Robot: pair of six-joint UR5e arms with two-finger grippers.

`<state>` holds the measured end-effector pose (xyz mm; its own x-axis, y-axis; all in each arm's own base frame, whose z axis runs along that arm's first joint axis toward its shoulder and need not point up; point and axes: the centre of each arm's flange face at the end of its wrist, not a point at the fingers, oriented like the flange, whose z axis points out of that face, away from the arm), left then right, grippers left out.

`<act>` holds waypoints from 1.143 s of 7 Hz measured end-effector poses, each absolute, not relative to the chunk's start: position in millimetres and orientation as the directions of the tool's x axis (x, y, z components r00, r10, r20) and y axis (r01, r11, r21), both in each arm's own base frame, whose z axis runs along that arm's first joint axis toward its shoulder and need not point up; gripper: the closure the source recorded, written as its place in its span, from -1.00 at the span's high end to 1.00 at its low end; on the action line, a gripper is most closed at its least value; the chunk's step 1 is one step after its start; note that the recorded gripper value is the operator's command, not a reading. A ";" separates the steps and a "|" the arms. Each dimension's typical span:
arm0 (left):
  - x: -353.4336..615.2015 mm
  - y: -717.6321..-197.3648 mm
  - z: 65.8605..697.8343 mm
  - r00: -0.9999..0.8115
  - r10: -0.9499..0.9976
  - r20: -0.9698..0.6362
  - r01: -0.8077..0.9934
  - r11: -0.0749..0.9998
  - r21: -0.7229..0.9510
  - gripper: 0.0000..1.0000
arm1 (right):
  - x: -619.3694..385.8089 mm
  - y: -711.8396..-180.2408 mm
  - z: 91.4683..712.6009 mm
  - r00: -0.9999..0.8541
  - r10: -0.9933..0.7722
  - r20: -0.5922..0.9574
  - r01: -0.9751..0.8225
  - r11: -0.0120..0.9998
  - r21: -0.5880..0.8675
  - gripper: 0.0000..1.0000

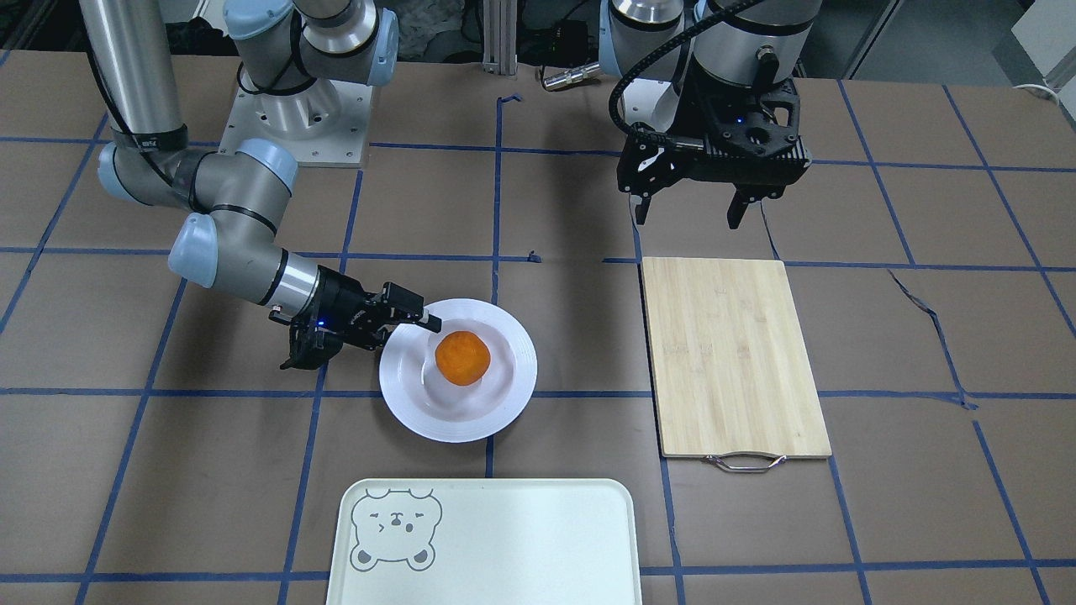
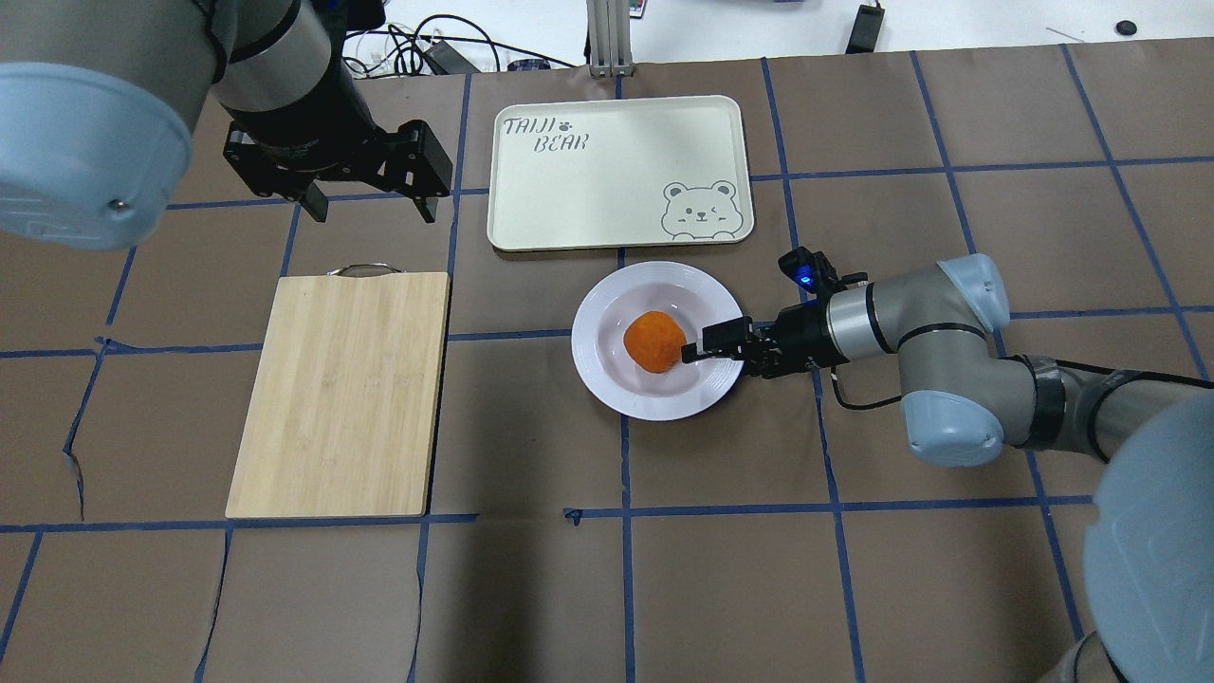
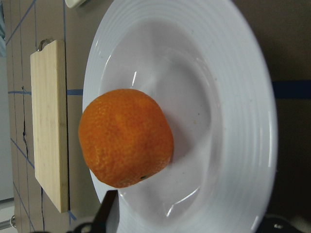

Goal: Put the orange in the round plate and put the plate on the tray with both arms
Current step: 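Lower the right gripper to the bowl rim nearest it and grip the rim, then lift the bowl by its rim with the right gripper onto the bear tray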

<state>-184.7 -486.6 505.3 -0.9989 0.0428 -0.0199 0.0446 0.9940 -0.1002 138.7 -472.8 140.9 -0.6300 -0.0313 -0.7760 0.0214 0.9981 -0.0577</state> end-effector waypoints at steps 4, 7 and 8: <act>-184.6 -486.5 505.5 -0.999 0.043 -0.020 0.045 0.994 -0.101 1.00 | 137.4 -474.8 147.0 -0.641 -0.010 -0.768 0.043 0.998 -0.048 -1.00; -184.6 -486.3 505.9 -0.999 0.044 -0.020 0.046 0.994 -0.101 1.00 | 131.0 -478.7 153.1 -0.702 0.000 -0.712 0.051 0.997 -0.051 -1.00; -184.6 -486.3 505.9 -0.999 0.044 -0.020 0.046 0.994 -0.102 1.00 | 129.9 -482.1 157.7 -0.706 0.031 -0.708 0.077 0.996 -0.033 -1.00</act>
